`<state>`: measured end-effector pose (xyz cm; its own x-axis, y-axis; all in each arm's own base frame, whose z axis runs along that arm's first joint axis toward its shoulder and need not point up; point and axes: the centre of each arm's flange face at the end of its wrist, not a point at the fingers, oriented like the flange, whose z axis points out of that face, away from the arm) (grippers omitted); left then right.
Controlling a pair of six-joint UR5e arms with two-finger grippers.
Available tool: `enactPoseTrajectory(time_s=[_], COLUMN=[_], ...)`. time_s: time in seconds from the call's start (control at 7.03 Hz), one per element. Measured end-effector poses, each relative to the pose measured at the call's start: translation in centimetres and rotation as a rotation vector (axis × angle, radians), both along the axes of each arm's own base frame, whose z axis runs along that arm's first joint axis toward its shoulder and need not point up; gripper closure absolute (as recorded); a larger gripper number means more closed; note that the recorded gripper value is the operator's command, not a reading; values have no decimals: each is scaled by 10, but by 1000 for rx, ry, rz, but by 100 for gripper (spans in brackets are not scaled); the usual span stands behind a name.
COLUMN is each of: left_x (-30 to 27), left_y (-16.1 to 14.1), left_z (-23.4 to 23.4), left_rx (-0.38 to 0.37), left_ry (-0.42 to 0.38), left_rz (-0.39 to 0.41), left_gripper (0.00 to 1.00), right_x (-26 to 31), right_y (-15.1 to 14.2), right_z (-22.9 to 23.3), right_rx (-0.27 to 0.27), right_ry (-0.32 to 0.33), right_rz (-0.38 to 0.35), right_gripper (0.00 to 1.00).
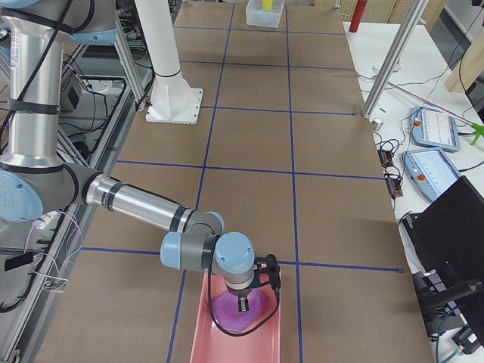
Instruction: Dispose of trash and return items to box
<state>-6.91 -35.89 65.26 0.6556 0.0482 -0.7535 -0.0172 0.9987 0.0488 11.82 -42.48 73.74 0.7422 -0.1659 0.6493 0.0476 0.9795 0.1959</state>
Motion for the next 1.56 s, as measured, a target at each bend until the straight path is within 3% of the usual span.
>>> enactPoseTrajectory(time_s=[0.28, 0.57, 0.71, 1.14, 1.56], left_x=[0, -1, -1, -3, -4], left_y=[1, 2, 3, 5, 7], left_z=[0, 2, 3, 5, 6], left_rx=[-1, -8, -12, -16, -21], left_ry=[2, 1, -1, -25, -35], left_rz=[-1, -3, -4, -3, -2], left_gripper=[2, 2, 2, 2, 2], right_x=[4, 7, 7, 4, 3], right_y=[-54, -73, -64, -20, -13], right_z=[-57, -127, -146, -109, -102], right_rx=[-17, -83, -121, -241, -222], right_ry=[-33, -39, -27, 64, 72], right_rz=[25, 31, 32, 17, 12], right_gripper=[0, 0, 0, 0, 0])
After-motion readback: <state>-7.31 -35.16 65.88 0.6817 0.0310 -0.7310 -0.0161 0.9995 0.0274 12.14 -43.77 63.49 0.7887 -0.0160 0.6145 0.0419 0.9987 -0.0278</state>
